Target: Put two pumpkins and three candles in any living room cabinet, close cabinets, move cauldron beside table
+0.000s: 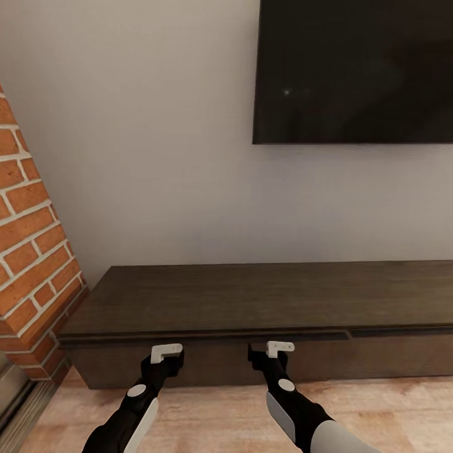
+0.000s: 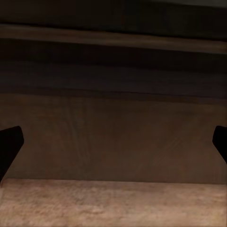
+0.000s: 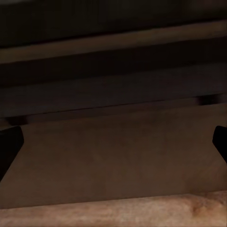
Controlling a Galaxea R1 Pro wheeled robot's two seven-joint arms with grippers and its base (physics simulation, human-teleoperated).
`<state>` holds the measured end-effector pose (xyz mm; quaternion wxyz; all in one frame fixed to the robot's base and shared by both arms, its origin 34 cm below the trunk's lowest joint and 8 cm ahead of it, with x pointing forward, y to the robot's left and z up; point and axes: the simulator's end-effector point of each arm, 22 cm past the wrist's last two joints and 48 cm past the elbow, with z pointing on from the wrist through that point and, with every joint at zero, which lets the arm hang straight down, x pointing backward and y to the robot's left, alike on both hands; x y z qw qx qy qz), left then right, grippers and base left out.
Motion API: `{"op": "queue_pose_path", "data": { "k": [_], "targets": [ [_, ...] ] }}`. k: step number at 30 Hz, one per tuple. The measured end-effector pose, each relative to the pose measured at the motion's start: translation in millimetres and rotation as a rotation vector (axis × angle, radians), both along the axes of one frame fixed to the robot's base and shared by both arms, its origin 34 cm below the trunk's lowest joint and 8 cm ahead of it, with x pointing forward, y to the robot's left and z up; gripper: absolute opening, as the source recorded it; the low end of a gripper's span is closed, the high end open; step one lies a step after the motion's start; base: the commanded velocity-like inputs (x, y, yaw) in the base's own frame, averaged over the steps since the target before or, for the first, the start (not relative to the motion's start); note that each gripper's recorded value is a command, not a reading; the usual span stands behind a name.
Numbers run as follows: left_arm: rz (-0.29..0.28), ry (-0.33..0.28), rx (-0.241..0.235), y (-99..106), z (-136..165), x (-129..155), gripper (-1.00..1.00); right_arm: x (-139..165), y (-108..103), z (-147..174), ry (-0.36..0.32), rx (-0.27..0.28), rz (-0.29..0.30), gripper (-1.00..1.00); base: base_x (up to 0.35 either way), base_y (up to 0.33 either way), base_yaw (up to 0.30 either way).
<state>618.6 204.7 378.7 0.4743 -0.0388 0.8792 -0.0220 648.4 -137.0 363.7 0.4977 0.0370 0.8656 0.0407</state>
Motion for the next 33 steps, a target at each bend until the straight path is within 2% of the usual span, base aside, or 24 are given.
{"op": "queue_pose_path", "data": {
  "k": [14,29,33],
  "targets": [
    [-0.003,0.0,0.001,-1.1,-0.1,-0.2,1.0,-2.0,-2.0,-3.2,0.007,-0.002,-0.004,1.0,0.043,0.025,0.0],
    [0.0,0.003,0.0,0.1,-0.4,-0.3,1.0,1.1,1.6,1.9,-0.006,-0.002,0.005,1.0,-0.252,0.0,0.0],
    [-0.003,0.023,-0.001,0.3,-2.5,-1.9,1.0,1.9,3.0,1.4,0.009,-0.003,0.009,1.0,-0.272,0.0,0.0]
  ]
}}
